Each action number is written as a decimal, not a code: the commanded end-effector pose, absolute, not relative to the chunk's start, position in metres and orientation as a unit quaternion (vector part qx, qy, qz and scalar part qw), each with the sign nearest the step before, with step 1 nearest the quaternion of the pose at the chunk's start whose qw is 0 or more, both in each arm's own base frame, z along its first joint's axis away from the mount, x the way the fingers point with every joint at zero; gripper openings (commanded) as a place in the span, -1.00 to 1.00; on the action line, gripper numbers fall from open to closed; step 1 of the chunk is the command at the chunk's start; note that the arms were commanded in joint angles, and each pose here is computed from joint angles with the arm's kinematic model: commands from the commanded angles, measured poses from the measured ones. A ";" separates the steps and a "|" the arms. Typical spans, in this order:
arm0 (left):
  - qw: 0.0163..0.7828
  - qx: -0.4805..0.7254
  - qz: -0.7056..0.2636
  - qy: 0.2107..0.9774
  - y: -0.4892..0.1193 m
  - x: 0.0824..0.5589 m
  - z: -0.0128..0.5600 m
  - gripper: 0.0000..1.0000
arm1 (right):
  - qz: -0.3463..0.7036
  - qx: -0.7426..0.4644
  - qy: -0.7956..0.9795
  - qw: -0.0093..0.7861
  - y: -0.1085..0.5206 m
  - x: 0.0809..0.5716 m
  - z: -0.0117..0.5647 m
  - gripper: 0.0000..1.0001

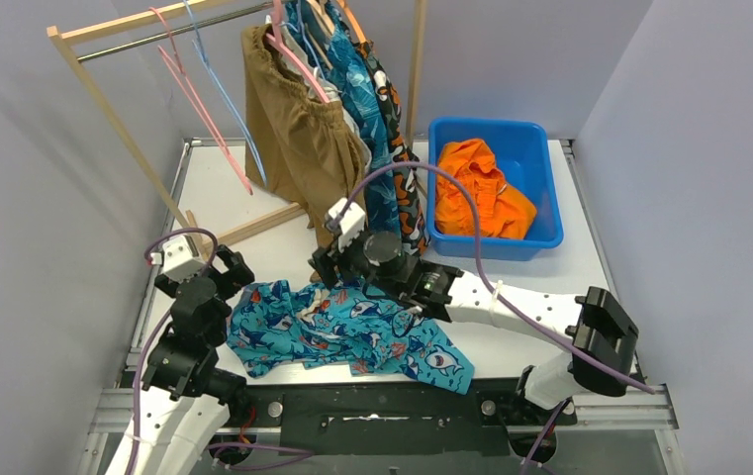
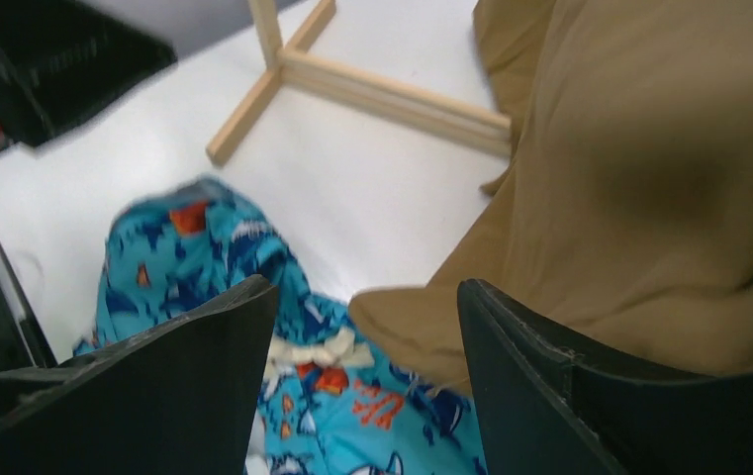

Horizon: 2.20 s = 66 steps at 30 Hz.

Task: Remove the shorts from the hanger
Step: Place the hanger on the clothes rod, then pick up the shorts at the center of the board.

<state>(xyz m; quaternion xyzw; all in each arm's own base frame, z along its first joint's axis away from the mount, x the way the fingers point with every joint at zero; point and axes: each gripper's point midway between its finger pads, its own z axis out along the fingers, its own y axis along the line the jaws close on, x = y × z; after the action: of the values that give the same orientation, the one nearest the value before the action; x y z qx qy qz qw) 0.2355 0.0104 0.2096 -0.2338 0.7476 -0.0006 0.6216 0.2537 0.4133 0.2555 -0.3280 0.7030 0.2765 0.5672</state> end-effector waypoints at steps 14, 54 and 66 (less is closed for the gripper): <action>0.628 -0.225 -0.013 0.745 0.005 0.242 0.218 0.75 | 0.316 -0.584 0.565 0.490 0.401 0.162 0.188 0.43; 0.620 -0.217 -0.017 0.754 0.001 0.245 0.216 0.79 | 0.316 -0.616 0.589 0.418 0.402 0.162 0.143 -1.00; 0.622 -0.214 -0.022 0.752 -0.001 0.245 0.217 0.80 | 0.285 -0.504 0.591 0.561 0.306 0.162 0.202 -1.00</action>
<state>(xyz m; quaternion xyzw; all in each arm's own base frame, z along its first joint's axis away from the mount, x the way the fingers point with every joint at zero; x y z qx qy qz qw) 0.2414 0.0007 0.1965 -0.2139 0.7715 -0.0062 0.5992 0.1477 0.3285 0.1873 -0.5628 0.5757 0.2995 0.5120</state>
